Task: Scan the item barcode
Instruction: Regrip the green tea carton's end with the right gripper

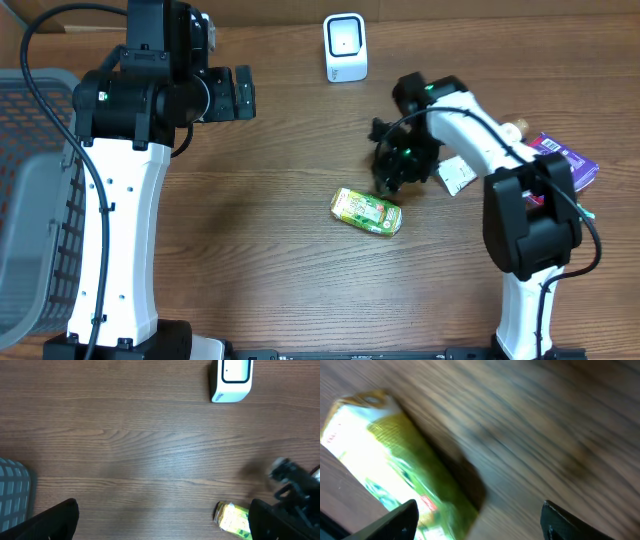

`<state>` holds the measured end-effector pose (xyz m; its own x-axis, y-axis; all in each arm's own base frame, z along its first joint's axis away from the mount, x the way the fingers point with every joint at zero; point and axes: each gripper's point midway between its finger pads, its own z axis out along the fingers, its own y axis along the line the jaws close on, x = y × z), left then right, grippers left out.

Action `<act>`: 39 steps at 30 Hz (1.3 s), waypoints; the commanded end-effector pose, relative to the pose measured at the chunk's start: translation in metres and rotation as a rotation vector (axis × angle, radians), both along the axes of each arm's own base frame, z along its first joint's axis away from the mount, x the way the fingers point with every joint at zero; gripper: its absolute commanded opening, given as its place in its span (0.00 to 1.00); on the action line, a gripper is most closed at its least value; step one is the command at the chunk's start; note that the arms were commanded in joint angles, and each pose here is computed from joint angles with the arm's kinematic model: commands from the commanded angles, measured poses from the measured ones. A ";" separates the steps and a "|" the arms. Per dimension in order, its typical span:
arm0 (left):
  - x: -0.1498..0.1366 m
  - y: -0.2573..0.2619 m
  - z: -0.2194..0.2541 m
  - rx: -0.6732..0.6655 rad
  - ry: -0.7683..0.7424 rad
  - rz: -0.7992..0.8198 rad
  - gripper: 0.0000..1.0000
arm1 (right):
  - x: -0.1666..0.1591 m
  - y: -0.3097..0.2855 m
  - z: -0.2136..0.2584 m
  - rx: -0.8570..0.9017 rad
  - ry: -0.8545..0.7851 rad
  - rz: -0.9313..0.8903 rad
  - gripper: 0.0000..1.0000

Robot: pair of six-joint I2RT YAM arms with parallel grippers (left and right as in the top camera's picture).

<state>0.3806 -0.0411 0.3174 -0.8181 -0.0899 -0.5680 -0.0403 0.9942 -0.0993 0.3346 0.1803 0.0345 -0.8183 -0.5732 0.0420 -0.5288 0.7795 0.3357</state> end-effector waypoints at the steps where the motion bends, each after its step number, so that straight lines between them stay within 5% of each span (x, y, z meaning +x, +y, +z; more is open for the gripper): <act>1: 0.002 0.000 0.003 0.008 -0.011 -0.006 1.00 | -0.016 0.021 0.000 0.075 -0.023 0.130 0.79; 10: 0.002 0.000 0.003 0.008 -0.011 -0.006 0.99 | -0.044 0.028 -0.020 0.123 0.059 0.132 0.65; 18: 0.002 0.000 0.003 0.008 -0.011 -0.006 0.99 | -0.057 0.032 -0.031 0.124 0.144 -0.027 0.06; 26: 0.002 0.000 0.003 0.008 -0.011 -0.006 1.00 | -0.056 0.066 0.006 0.362 0.236 -0.089 0.04; 32: 0.002 0.000 0.003 0.008 -0.011 -0.006 1.00 | -0.037 0.087 0.095 0.816 0.282 -0.078 0.04; 39: 0.002 0.000 0.003 0.008 -0.011 -0.006 0.99 | 0.001 0.069 0.167 1.153 0.276 -0.220 0.04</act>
